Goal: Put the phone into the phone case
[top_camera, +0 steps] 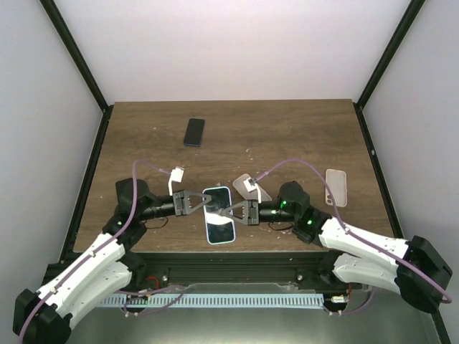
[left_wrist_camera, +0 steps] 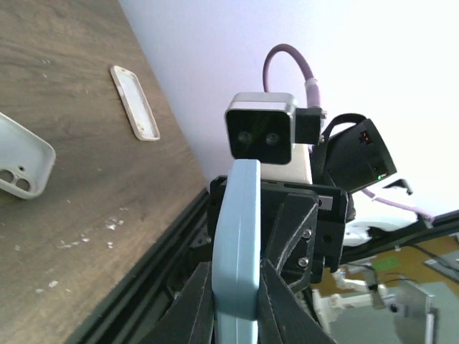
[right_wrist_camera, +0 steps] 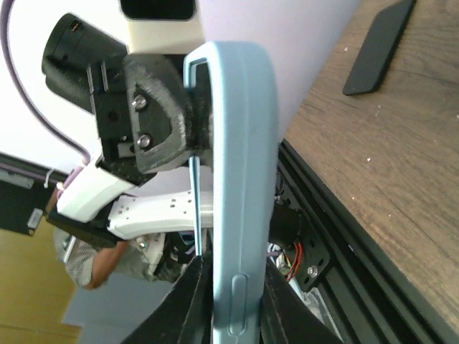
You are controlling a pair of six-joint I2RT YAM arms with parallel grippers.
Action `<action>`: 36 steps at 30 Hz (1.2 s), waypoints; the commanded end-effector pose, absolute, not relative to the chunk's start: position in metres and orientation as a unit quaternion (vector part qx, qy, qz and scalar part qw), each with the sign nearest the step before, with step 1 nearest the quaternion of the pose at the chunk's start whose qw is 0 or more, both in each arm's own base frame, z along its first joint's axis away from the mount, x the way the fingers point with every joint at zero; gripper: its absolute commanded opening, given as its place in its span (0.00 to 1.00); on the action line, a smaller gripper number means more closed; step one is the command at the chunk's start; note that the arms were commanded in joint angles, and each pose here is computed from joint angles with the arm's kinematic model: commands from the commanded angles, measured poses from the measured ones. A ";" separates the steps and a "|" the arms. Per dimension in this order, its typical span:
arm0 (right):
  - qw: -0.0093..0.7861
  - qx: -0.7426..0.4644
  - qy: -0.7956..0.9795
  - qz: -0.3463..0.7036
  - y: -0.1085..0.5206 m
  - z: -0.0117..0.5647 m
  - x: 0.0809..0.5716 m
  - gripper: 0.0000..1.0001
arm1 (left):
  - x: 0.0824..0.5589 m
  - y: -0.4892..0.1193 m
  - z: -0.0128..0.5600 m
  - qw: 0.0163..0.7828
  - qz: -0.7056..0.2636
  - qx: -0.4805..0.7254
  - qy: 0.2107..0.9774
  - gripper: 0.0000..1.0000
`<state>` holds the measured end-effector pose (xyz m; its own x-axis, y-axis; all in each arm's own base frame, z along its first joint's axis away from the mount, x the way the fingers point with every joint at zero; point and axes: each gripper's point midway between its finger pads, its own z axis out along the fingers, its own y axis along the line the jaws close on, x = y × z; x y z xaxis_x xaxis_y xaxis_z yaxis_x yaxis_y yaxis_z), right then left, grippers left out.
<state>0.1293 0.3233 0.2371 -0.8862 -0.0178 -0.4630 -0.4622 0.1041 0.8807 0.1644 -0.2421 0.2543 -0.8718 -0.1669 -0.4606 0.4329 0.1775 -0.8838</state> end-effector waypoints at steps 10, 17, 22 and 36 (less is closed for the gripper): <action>0.211 -0.176 0.680 0.680 0.322 0.276 0.128 0.01 | 0.168 -0.237 0.253 0.243 -0.626 0.068 0.738 0.42; 0.229 -0.163 0.685 0.673 0.326 0.277 0.140 0.01 | 0.167 -0.234 0.237 0.239 -0.591 0.076 0.767 0.43; 0.237 -0.173 0.686 0.665 0.333 0.283 0.145 0.01 | 0.160 -0.238 0.239 0.221 -0.621 0.084 0.748 0.33; 0.282 -0.142 0.725 0.613 0.342 0.275 0.190 0.01 | 0.168 -0.222 0.225 0.251 -0.539 0.070 0.801 0.72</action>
<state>0.1656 0.3410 0.2449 -0.8559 0.0471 -0.5150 -0.4957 0.2094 0.8429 0.1640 -0.2306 0.2269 -0.8852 -0.1621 -0.4360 0.3742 0.3088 -0.8745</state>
